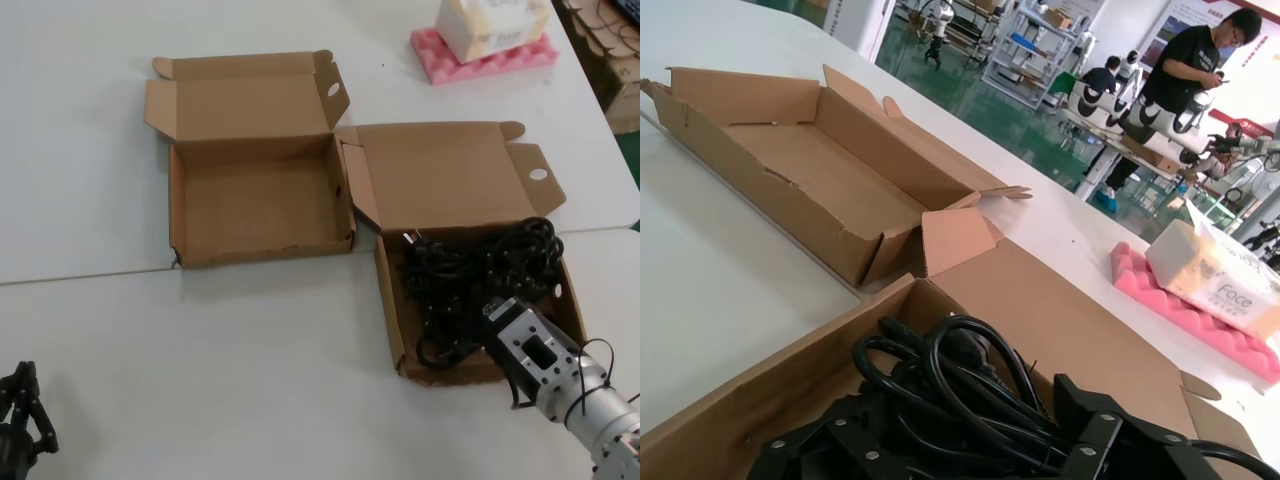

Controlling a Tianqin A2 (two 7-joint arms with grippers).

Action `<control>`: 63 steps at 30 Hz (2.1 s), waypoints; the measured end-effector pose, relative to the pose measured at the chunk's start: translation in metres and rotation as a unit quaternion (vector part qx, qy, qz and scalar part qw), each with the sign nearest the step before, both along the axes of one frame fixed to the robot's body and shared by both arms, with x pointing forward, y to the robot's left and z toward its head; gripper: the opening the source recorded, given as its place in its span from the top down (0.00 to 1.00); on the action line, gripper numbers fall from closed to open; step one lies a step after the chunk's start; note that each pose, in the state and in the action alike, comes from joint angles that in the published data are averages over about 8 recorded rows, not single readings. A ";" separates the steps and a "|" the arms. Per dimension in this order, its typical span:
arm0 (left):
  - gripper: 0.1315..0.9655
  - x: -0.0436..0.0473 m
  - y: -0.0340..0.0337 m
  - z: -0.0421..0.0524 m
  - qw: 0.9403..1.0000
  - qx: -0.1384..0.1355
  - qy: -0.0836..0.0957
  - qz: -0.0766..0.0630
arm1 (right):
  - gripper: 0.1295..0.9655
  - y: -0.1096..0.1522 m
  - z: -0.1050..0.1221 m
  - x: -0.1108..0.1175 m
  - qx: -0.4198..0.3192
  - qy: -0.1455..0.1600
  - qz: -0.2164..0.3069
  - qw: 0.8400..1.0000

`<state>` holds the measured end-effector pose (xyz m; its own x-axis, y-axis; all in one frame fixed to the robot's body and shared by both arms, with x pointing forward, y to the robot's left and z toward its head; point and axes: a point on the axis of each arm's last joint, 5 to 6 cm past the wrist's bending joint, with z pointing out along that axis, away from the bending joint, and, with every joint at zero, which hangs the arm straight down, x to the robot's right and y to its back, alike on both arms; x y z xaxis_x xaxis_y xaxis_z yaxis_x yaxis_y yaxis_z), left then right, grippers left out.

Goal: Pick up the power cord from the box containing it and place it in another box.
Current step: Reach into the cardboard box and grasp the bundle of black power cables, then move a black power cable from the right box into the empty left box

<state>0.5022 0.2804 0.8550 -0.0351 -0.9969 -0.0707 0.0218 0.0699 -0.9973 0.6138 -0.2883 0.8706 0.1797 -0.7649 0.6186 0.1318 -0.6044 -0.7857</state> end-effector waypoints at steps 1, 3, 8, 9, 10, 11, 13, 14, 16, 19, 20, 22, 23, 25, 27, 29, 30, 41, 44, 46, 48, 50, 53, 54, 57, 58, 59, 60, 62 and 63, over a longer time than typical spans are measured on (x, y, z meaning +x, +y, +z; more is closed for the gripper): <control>0.91 0.0000 0.0000 0.0000 1.000 0.000 0.000 0.000 | 0.41 0.000 0.000 0.000 0.001 0.001 0.000 1.000; 0.93 0.0000 0.0000 0.0000 1.000 0.000 0.000 0.000 | 0.46 0.000 0.001 -0.001 0.003 0.001 0.000 1.000; 0.96 0.0000 0.0000 0.0000 1.000 0.000 0.000 0.000 | 0.54 0.000 0.004 -0.005 0.009 -0.003 0.004 1.000; 0.96 0.0000 0.0000 0.0000 1.000 0.000 0.000 0.000 | 0.56 0.001 0.005 -0.006 0.010 -0.004 0.006 1.000; 0.96 0.0000 0.0000 0.0000 1.000 0.000 0.000 0.000 | 0.58 0.001 0.005 -0.007 0.011 -0.005 0.008 1.000; 0.96 0.0000 0.0000 0.0000 1.000 0.000 0.000 0.000 | 0.60 0.002 0.006 -0.008 0.012 -0.006 0.010 1.000; 0.96 0.0000 0.0000 0.0000 1.000 0.000 0.000 0.000 | 0.62 0.003 0.008 -0.011 0.014 -0.008 0.015 1.000; 0.96 0.0000 0.0000 0.0000 1.000 0.000 0.000 0.000 | 0.62 0.004 0.009 -0.012 0.015 -0.009 0.017 1.000; 0.96 0.0000 0.0000 0.0000 1.000 0.000 0.000 0.000 | 0.62 0.005 0.010 -0.014 0.016 -0.010 0.021 1.000; 0.96 0.0000 0.0000 0.0000 1.000 0.000 0.000 0.000 | 0.71 0.006 0.012 -0.017 0.016 -0.012 0.025 0.999; 0.96 0.0000 0.0000 0.0000 1.000 0.000 0.000 0.000 | 0.74 0.006 0.013 -0.017 0.016 -0.013 0.026 0.999; 0.96 0.0000 0.0000 0.0000 1.000 0.000 0.000 0.000 | 0.80 0.006 0.013 -0.017 0.015 -0.014 0.027 0.999; 0.96 0.0000 0.0000 0.0000 1.000 0.000 0.000 0.000 | 0.83 0.006 0.014 -0.017 0.015 -0.014 0.027 0.999; 0.96 0.0000 0.0000 0.0000 1.000 0.000 0.000 0.000 | 0.86 0.006 0.014 -0.017 0.014 -0.014 0.028 0.999; 0.96 0.0000 0.0000 0.0000 1.000 0.000 0.000 0.000 | 0.88 0.007 0.016 -0.017 0.013 -0.015 0.029 0.999; 0.96 0.0000 0.0000 0.0000 1.000 0.000 0.000 0.000 | 0.89 0.008 0.018 -0.016 0.014 -0.017 0.030 0.999; 0.96 0.0000 0.0000 0.0000 1.000 0.000 0.000 0.000 | 0.89 0.009 0.020 -0.016 0.017 -0.019 0.032 0.999; 0.96 0.0000 0.0000 0.0000 1.000 0.000 0.000 0.000 | 0.92 0.058 0.080 -0.013 0.114 -0.070 0.092 0.987; 0.96 0.0000 0.0000 0.0000 1.000 0.000 0.000 0.000 | 0.92 0.078 0.097 -0.005 0.120 -0.082 0.117 0.982; 0.96 0.0000 0.0000 0.0000 1.000 0.000 0.000 0.000 | 0.92 0.092 0.105 0.004 0.113 -0.087 0.131 0.981; 0.96 0.0000 0.0000 0.0000 1.000 0.000 0.000 0.000 | 0.92 0.107 0.110 0.016 0.096 -0.088 0.141 0.981; 0.96 0.0000 0.0000 0.0000 1.000 0.000 0.000 0.000 | 0.92 0.121 0.111 0.030 0.073 -0.086 0.149 0.982; 0.96 0.0000 0.0000 0.0000 1.000 0.000 0.000 0.000 | 0.92 0.143 0.111 0.052 0.031 -0.079 0.155 0.984; 0.96 0.0000 0.0000 0.0000 1.000 0.000 0.000 0.000 | 0.92 0.149 0.111 0.059 0.016 -0.076 0.156 0.985; 0.96 0.0000 0.0000 0.0000 1.000 0.000 0.000 0.000 | 0.92 0.167 0.110 0.079 -0.024 -0.063 0.155 0.986; 0.96 0.0000 0.0000 0.0000 1.000 0.000 0.000 0.000 | 0.92 0.172 0.110 0.085 -0.037 -0.059 0.153 0.986; 0.96 0.0000 0.0000 0.0000 1.000 0.000 0.000 0.000 | 0.92 0.177 0.110 0.091 -0.050 -0.056 0.151 0.986; 0.96 0.0000 0.0000 0.0000 1.000 0.000 0.000 0.000 | 0.92 0.182 0.109 0.097 -0.064 -0.053 0.148 0.986; 0.96 0.0000 0.0000 0.0000 1.000 0.000 0.000 0.000 | 0.92 0.189 0.109 0.107 -0.090 -0.048 0.139 0.985; 0.96 0.0000 0.0000 0.0000 1.000 0.000 0.000 0.000 | 0.92 0.193 0.108 0.111 -0.104 -0.047 0.134 0.984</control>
